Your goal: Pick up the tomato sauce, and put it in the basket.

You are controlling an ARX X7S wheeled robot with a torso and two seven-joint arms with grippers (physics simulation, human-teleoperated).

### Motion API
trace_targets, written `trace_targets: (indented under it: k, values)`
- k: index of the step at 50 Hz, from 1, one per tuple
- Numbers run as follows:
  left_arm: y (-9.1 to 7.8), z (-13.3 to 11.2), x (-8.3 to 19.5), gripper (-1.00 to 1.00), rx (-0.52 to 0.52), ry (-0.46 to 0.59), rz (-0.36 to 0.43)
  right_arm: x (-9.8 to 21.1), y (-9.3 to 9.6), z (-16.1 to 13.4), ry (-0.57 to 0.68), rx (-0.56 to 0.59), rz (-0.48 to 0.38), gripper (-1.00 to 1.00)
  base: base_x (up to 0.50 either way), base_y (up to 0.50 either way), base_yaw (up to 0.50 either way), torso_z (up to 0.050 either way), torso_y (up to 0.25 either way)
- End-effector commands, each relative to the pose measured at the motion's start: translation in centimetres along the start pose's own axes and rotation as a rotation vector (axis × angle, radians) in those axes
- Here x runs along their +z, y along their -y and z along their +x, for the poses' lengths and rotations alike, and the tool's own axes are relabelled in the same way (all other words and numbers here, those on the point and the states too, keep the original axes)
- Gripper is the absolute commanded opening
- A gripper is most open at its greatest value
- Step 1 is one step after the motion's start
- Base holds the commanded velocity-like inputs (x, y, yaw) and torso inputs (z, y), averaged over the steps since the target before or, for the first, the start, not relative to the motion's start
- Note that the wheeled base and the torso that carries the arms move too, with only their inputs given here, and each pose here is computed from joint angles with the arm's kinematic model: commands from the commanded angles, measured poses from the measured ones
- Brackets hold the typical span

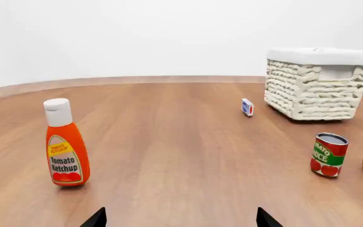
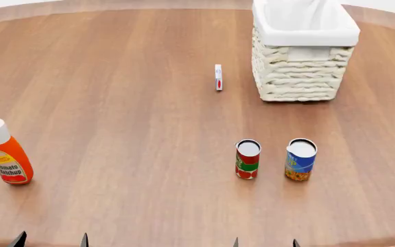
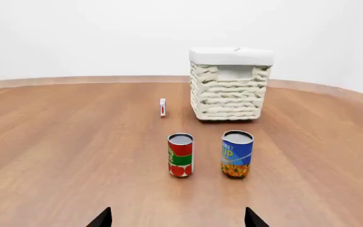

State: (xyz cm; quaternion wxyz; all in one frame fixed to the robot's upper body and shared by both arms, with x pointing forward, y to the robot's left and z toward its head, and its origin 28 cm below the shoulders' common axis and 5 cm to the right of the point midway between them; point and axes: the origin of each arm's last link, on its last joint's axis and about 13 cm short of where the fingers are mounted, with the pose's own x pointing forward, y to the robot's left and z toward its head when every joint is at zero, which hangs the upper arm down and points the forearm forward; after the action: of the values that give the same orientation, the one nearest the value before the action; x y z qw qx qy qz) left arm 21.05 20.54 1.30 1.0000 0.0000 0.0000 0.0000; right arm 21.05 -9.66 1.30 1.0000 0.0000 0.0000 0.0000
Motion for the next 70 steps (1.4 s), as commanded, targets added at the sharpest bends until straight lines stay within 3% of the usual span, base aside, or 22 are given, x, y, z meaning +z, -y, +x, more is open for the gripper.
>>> trace_targets:
  k: [1,16,26,35,46,52,59,70]
  values:
    - [0.0,0.0,0.2,1.0,0.0,0.0,0.0,0.0,0.0,0.0,0.0,0.0,0.0,1.0,0.0,0.0,0.0,0.0,0.0]
    - [-0.1,-0.2,0.5,1.0,0.001,0.018,-0.016,0.9,0.0,-0.3,0.056,-0.021,-0.035,1.0,0.0,0.0,0.0,0.0,0.0]
    - [-0.6,-0.9,5.3,1.0,0.058,0.201,-0.042,5.6,0.0,-1.6,0.254,-0.054,-0.083,1.0,0.0,0.0,0.0,0.0,0.0]
    - [-0.6,-2.1,8.4,1.0,0.034,0.335,-0.037,8.2,0.0,-2.7,0.349,-0.065,-0.123,1.0,0.0,0.0,0.0,0.0,0.0]
    - [-0.8,-2.9,9.9,1.0,0.032,0.409,-0.045,10.3,-0.2,-3.9,0.452,-0.074,-0.163,1.0,0.0,0.0,0.0,0.0,0.0]
    - [-0.9,-3.4,10.6,1.0,0.026,0.459,-0.056,11.7,-0.4,-4.8,0.578,-0.065,-0.165,1.0,0.0,0.0,0.0,0.0,0.0]
    - [-1.0,-4.3,11.9,1.0,0.019,0.558,-0.114,13.3,-0.8,-6.2,0.706,-0.05,-0.229,1.0,0.0,0.0,0.0,0.0,0.0]
    - [-1.1,-4.5,12.1,1.0,0.027,0.573,-0.107,13.4,-0.8,-6.3,0.716,-0.047,-0.234,1.0,0.0,0.0,0.0,0.0,0.0]
